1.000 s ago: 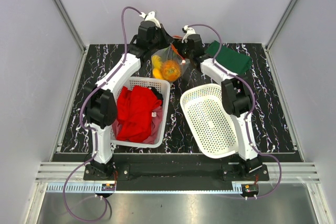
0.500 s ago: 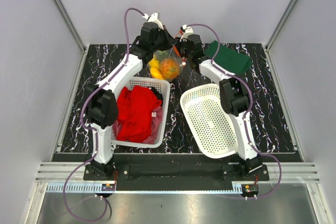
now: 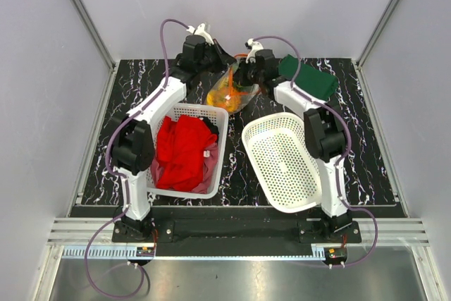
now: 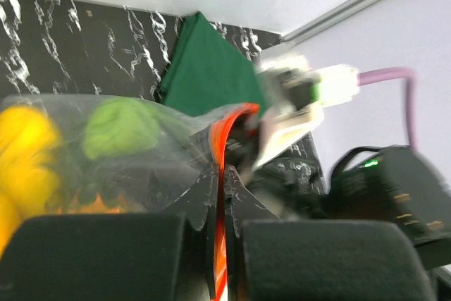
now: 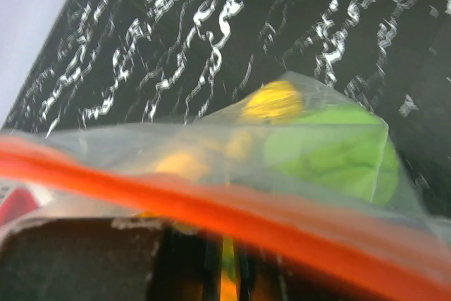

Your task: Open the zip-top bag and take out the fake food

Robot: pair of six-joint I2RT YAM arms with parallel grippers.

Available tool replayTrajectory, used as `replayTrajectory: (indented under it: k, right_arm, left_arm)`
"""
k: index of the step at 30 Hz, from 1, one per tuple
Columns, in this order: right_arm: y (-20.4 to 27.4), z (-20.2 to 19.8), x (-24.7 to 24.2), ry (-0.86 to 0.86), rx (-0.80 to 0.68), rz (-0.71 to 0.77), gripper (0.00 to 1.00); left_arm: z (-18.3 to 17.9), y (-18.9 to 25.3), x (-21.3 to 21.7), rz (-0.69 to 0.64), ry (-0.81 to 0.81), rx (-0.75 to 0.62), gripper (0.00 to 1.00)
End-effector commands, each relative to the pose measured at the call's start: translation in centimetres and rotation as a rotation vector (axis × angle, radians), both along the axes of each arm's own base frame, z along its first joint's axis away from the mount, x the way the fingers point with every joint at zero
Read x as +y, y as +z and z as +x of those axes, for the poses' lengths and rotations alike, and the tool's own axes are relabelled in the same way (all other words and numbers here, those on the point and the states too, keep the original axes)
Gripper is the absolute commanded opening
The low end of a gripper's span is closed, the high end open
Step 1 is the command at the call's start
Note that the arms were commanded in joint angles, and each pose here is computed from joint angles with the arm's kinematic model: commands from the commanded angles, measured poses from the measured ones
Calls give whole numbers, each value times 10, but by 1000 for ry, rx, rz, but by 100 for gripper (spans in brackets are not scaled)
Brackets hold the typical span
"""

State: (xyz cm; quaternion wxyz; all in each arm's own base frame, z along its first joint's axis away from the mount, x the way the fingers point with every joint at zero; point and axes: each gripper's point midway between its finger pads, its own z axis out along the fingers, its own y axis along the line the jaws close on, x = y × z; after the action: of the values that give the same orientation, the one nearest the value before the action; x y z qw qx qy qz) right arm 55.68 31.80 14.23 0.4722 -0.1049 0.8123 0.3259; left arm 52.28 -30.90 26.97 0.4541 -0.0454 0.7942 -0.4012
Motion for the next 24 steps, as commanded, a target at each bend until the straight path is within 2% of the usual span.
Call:
replayTrajectory:
  k: [1, 8, 12, 16, 19, 23, 24]
  right_arm:
    - [88, -14, -28, -46, -76, -84, 15]
    - [122, -32, -39, -49, -35, -130, 18]
    - [130, -33, -36, -27, -9, -142, 19]
    - [128, -32, -38, -28, 5, -162, 23]
    - [126, -31, -37, -19, 5, -175, 25]
    - [106, -25, -37, -5, 38, -212, 31]
    - [101, -24, -38, -8, 47, -217, 32]
  left_arm:
    - [-23, 77, 8, -238, 2, -95, 0]
    - [-32, 100, 20, -427, 66, -27, 0]
    - [-34, 123, -2, -558, -18, 7, 0]
    - [-35, 122, -11, -622, -14, 48, 0]
    - [-34, 110, -8, -652, 26, 68, 0]
    - [-27, 64, 7, -573, 111, 129, 0]
    - [-27, 41, 12, -551, 137, 163, 0]
